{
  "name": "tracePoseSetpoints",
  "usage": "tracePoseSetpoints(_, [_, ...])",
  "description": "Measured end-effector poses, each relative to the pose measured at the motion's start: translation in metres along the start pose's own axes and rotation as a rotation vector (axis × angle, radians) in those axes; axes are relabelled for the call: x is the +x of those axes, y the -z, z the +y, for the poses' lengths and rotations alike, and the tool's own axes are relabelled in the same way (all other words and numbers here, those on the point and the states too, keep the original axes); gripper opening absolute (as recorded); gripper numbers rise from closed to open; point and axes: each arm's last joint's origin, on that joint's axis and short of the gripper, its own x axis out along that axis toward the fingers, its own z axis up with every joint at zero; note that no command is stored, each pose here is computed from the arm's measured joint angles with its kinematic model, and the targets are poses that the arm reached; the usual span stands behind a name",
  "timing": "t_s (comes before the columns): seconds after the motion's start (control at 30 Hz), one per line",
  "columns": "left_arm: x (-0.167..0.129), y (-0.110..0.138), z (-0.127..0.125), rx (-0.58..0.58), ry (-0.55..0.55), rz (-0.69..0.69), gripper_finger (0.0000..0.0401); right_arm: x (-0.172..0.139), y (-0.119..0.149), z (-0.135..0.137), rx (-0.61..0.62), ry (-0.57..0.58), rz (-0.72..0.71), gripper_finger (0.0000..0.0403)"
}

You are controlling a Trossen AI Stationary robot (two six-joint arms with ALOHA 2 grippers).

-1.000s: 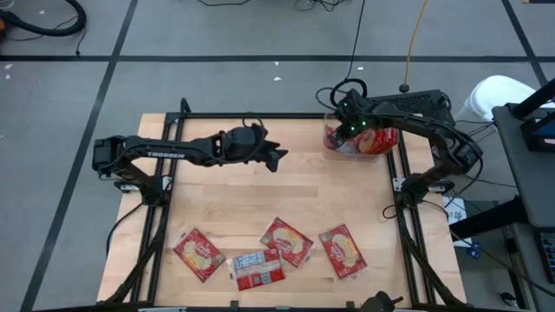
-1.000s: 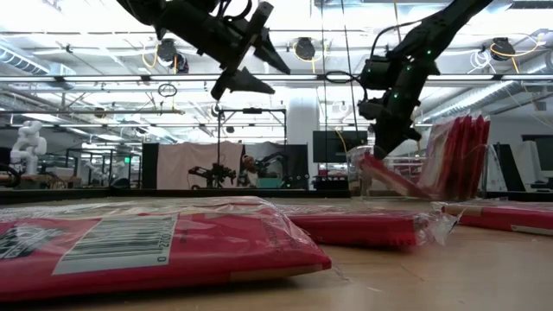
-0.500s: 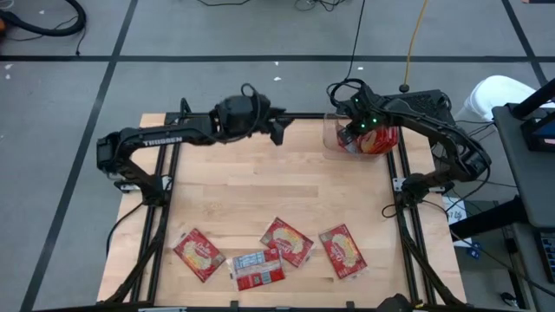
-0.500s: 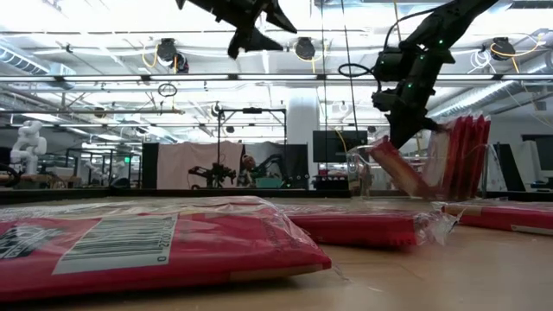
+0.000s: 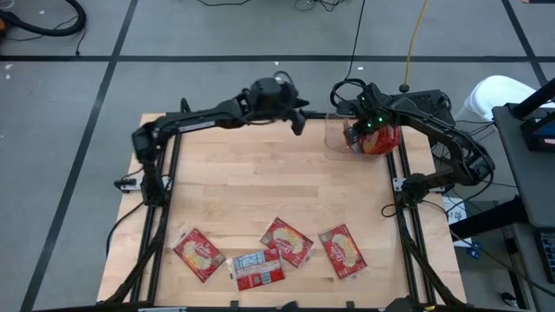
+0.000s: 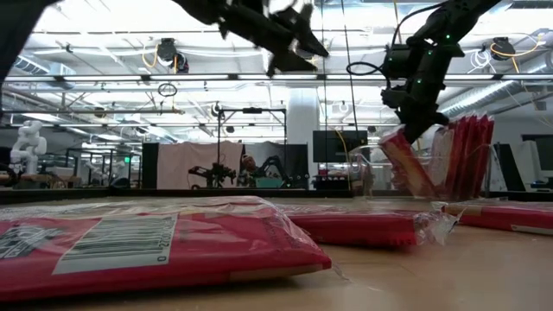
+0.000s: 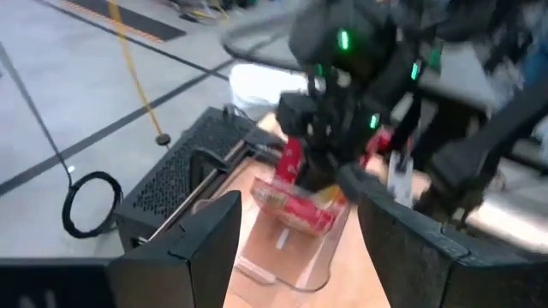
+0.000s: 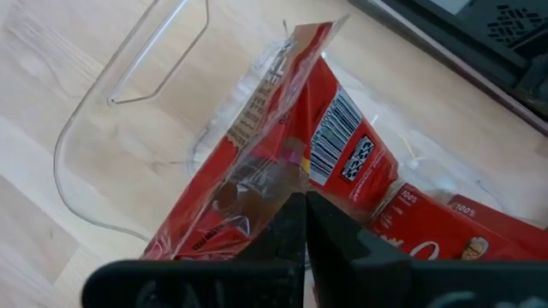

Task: Sort popcorn bags into baskets
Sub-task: Adjust the red popcorn bag in the transparent bin

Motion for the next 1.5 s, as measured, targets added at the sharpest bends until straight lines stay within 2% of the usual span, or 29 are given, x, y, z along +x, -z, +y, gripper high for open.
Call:
tracePoseSetpoints(0.13, [0.034, 0.016, -0.001, 0.152, 0.069, 0.045, 0.0241, 0.000, 0.001, 0.000, 0.001, 0.005, 0.006, 0.0000])
tracePoseSetpoints(0.23, [0.055, 0.029, -0.003, 0.221, 0.132, 0.073, 0.0241, 0.000, 0.001, 0.000, 0.002, 0.006, 0.010, 0.0000])
tracePoseSetpoints(0.37, [0.075, 0.044, -0.005, 0.254, 0.180, 0.104, 0.0241, -0.002, 0.003, -0.001, 0.001, 0.029, 0.024, 0.0000])
tracePoseSetpoints(0.7, [0.108, 0.073, -0.001, 0.257, 0.190, 0.070, 0.0241, -0.018, 0.014, -0.007, 0.015, 0.095, 0.028, 0.0000])
tracePoseSetpoints(0.83, [0.115, 0.080, 0.001, 0.242, 0.189, 0.052, 0.0241, -0.024, 0.015, -0.010, 0.037, 0.120, 0.007, 0.0000])
tracePoseSetpoints(1.23, [0.116, 0.081, -0.002, 0.244, 0.187, 0.039, 0.0241, -0.027, 0.020, -0.017, 0.074, 0.202, 0.040, 0.0000])
tracePoseSetpoints(1.5, [0.117, 0.082, -0.020, 0.234, 0.220, 0.021, 0.0241, -0.027, 0.021, -0.017, 0.071, 0.208, 0.045, 0.0000])
